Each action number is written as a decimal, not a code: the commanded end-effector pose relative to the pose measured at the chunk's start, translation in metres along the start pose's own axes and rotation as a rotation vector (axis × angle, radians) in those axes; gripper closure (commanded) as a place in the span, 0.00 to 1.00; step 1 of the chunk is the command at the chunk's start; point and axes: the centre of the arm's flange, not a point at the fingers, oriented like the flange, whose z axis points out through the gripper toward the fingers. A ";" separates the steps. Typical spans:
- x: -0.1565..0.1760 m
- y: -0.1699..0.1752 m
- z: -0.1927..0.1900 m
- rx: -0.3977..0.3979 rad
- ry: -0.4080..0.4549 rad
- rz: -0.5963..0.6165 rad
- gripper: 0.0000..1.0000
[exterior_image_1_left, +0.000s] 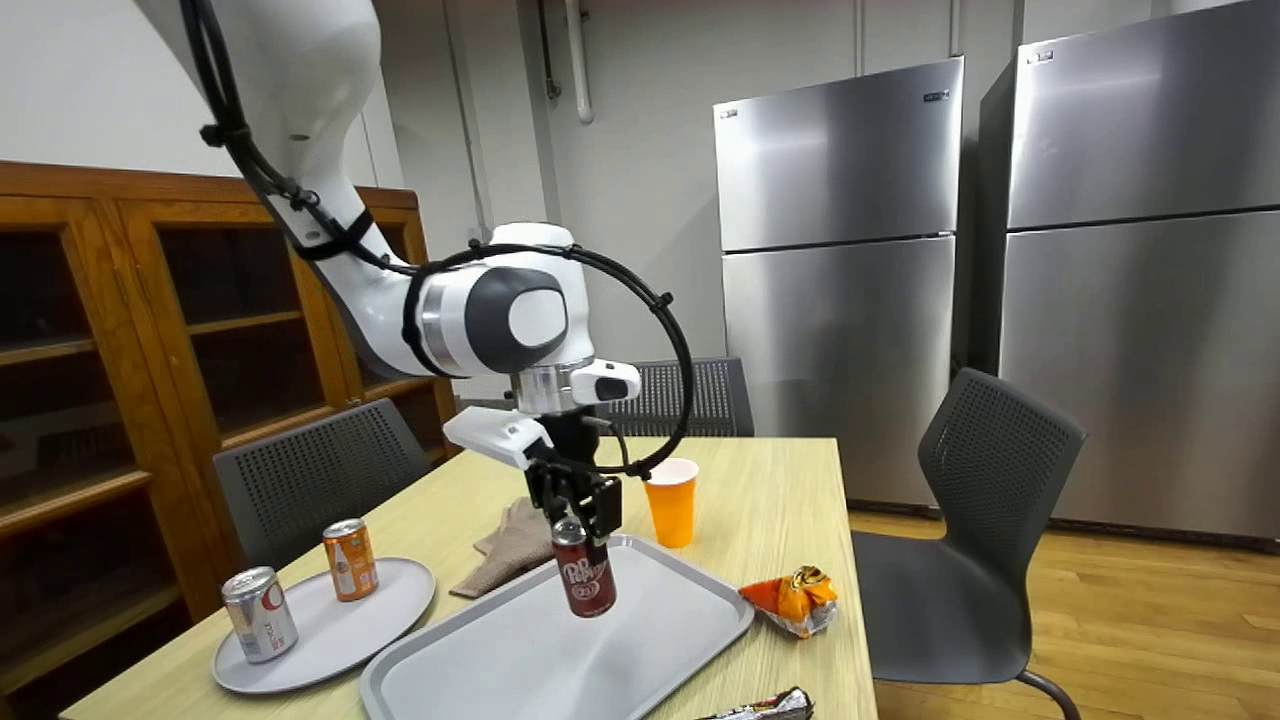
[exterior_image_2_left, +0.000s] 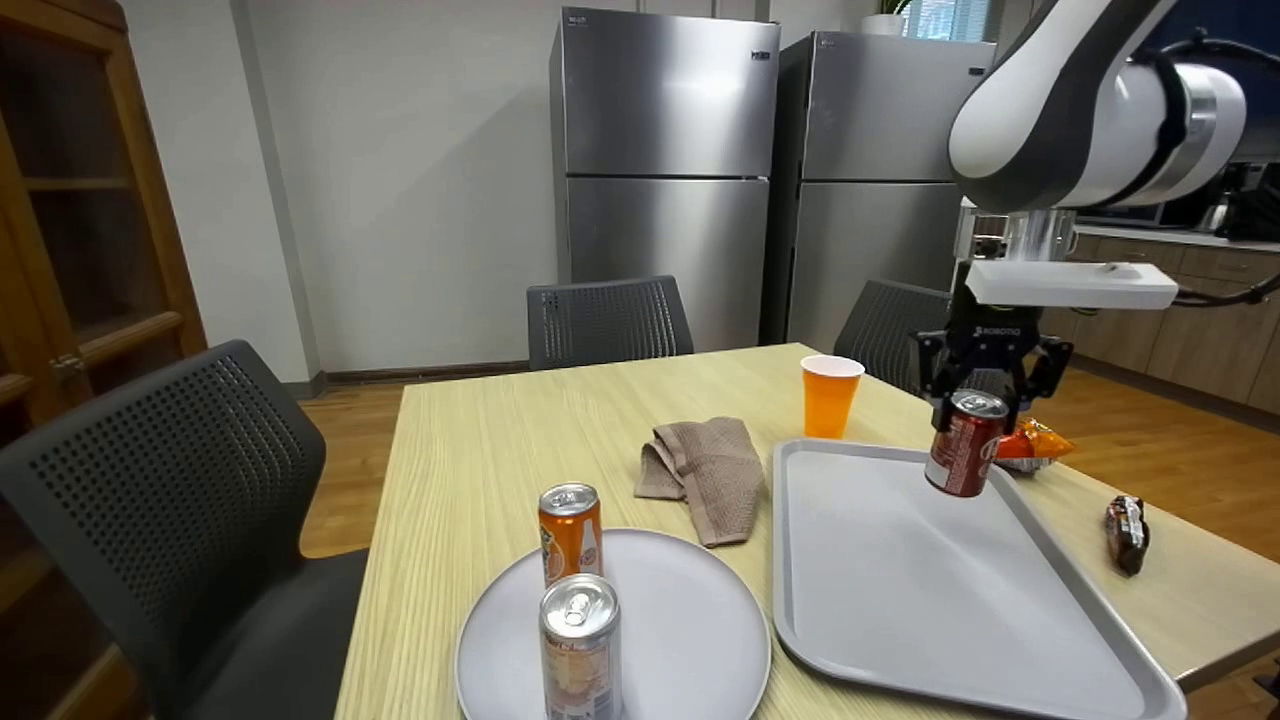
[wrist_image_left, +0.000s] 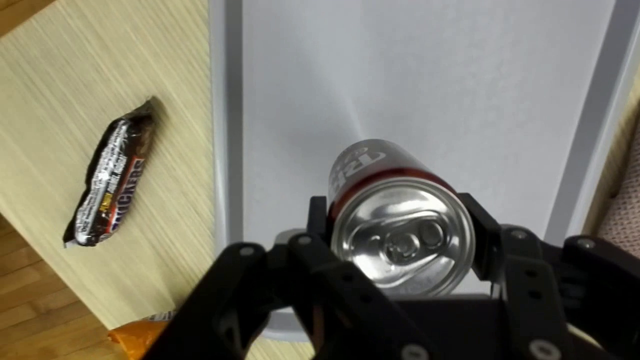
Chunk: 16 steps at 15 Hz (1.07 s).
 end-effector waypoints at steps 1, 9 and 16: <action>0.023 0.032 0.005 0.000 0.010 0.031 0.62; 0.055 0.061 0.035 -0.011 -0.026 0.122 0.62; 0.071 0.059 0.048 -0.020 -0.034 0.129 0.62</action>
